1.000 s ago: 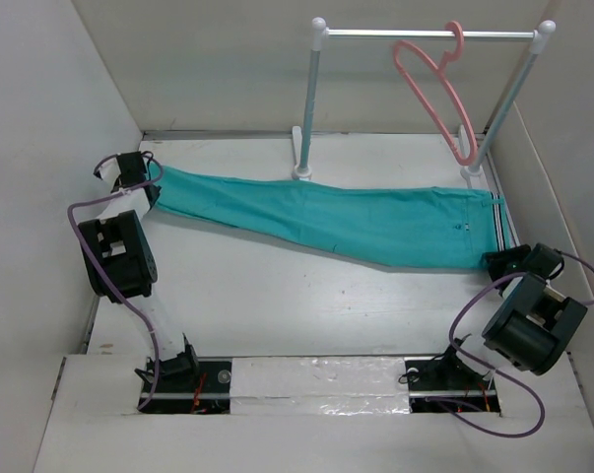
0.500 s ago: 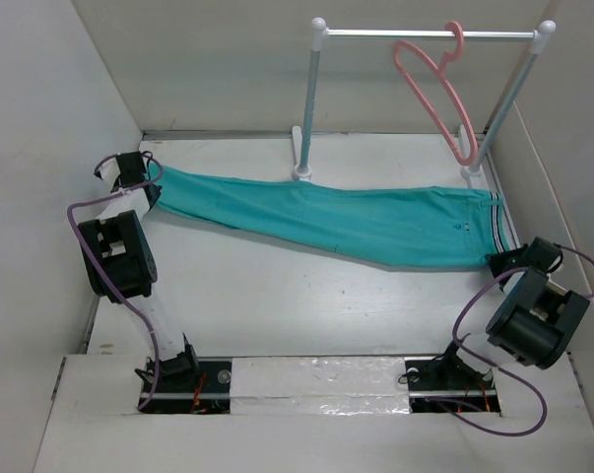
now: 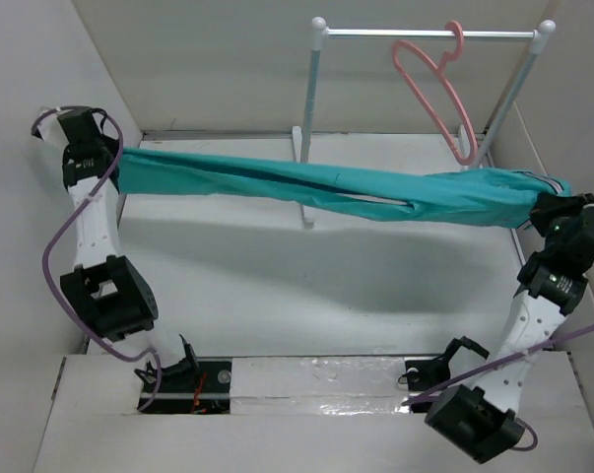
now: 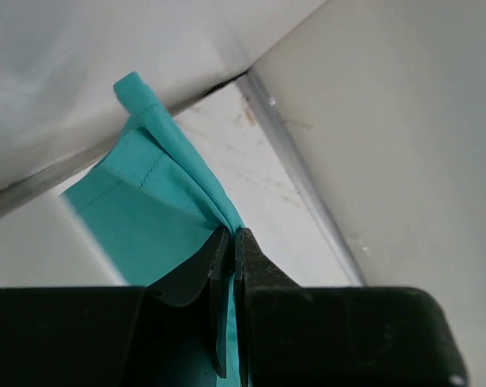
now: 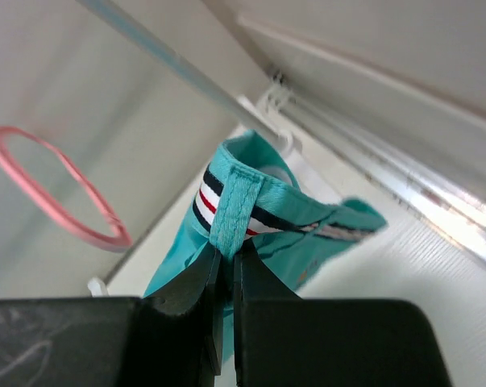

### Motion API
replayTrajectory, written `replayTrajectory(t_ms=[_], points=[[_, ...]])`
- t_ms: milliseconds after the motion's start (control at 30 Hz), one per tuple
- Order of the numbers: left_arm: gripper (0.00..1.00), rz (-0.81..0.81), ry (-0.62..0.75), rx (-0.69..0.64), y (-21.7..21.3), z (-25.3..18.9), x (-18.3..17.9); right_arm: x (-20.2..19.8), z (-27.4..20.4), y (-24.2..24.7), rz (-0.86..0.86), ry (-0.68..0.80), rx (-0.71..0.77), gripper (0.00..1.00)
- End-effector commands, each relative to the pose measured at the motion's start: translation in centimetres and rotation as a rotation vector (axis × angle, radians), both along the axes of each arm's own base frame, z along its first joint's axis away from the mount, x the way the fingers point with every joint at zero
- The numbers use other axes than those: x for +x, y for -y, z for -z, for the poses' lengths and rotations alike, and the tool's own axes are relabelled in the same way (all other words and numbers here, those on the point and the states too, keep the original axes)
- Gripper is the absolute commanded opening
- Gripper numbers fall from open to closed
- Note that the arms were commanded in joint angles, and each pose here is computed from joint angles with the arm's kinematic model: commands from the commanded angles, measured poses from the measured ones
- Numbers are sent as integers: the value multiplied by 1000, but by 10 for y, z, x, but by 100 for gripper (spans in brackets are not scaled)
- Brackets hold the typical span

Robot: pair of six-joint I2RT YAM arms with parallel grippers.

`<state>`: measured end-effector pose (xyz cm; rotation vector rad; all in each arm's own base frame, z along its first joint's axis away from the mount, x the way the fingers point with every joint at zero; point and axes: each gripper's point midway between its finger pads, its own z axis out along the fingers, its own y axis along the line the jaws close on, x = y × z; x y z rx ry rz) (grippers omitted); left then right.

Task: Place the trousers on the hanger
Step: Fold the trousers at the center of the board.

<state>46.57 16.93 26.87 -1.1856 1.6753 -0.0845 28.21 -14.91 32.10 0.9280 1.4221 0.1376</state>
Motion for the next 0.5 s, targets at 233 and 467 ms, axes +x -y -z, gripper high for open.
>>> replayTrajectory(t_ms=[233, 467], points=[[0, -63, 137, 63, -10, -64, -37, -19, -29, 8, 32, 5, -91, 0], [0, -61, 74, 51, -23, -40, -19, 30, -1, 22, -32, -30, -22, 0]])
